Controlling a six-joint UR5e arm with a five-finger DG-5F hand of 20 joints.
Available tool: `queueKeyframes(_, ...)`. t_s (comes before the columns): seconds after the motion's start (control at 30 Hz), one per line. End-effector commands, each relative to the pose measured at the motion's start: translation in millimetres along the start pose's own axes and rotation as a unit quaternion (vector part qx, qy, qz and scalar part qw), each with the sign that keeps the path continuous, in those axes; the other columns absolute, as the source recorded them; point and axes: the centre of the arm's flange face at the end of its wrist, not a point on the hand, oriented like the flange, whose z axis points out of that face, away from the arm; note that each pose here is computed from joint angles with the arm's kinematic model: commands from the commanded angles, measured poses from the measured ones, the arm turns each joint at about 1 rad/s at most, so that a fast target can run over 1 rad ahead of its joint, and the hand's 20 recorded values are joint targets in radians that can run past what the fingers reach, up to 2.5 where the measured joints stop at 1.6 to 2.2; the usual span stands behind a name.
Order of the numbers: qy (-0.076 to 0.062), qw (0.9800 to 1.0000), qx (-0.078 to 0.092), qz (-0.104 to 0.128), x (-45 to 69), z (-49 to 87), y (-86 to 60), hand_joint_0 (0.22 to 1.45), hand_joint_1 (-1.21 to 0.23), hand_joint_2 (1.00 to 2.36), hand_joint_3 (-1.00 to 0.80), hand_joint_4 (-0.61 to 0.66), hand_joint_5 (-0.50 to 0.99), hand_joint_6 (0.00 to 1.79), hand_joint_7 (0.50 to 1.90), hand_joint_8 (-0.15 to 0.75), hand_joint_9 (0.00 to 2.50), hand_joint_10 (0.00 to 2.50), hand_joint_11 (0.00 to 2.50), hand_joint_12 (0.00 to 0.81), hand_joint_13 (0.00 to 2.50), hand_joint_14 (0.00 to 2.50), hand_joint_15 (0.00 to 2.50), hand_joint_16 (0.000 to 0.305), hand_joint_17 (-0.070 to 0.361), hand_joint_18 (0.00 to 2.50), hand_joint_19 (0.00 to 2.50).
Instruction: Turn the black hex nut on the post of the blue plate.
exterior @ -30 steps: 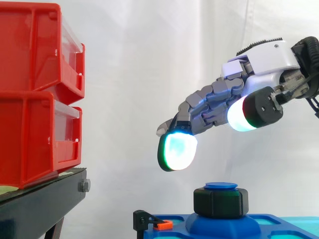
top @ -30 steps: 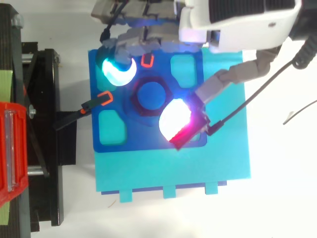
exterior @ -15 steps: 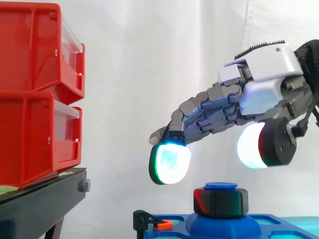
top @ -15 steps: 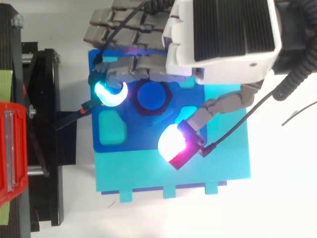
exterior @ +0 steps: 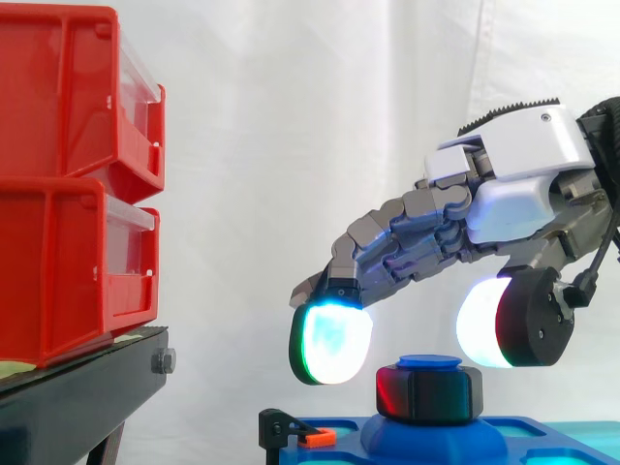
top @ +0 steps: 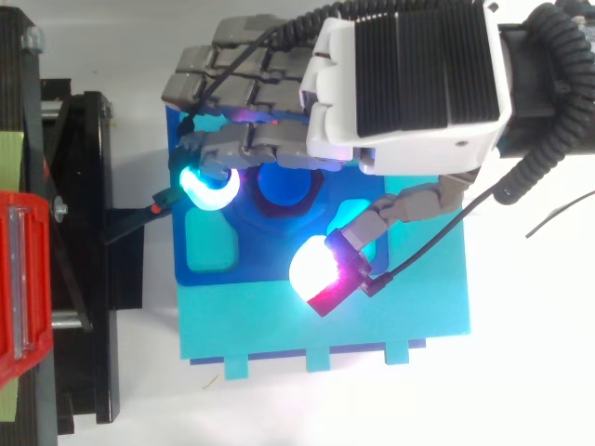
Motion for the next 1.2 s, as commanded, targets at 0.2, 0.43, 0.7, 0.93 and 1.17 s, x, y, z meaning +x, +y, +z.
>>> queueKeyframes(0.2,-0.002,1.0,0.002,-0.004,4.9,0.3,-1.8,0.46,-0.62,1.0,-0.5,0.2,-0.24,0.5,0.85,0.251,0.21,0.0,0.0,0.392,0.23,0.0,0.0,0.059,0.133,0.16,0.04)
queueKeyframes(0.43,0.002,1.0,0.003,-0.004,4.8,-0.7,-2.7,0.45,-0.59,1.0,-0.5,0.22,-0.23,0.5,0.89,0.256,0.21,0.0,0.0,0.396,0.22,0.0,0.0,0.06,0.135,0.15,0.04)
queueKeyframes(0.7,0.005,1.0,0.002,-0.004,6.0,-1.4,-2.8,0.45,-0.57,1.0,-0.5,0.23,-0.23,0.5,0.93,0.262,0.21,0.0,0.0,0.398,0.22,0.0,0.0,0.061,0.137,0.15,0.05)
queueKeyframes(0.93,0.006,1.0,0.003,-0.003,4.7,-2.2,-5.5,0.45,-0.56,1.0,-0.5,0.23,-0.23,0.5,0.94,0.263,0.22,0.0,0.0,0.398,0.22,0.0,0.0,0.061,0.137,0.15,0.05)
queueKeyframes(1.17,0.008,0.9999,0.001,-0.006,2.7,-4.9,-13.1,0.45,-0.55,1.0,-0.5,0.23,-0.22,0.5,0.94,0.264,0.22,0.0,0.0,0.398,0.22,0.0,0.0,0.061,0.137,0.15,0.05)
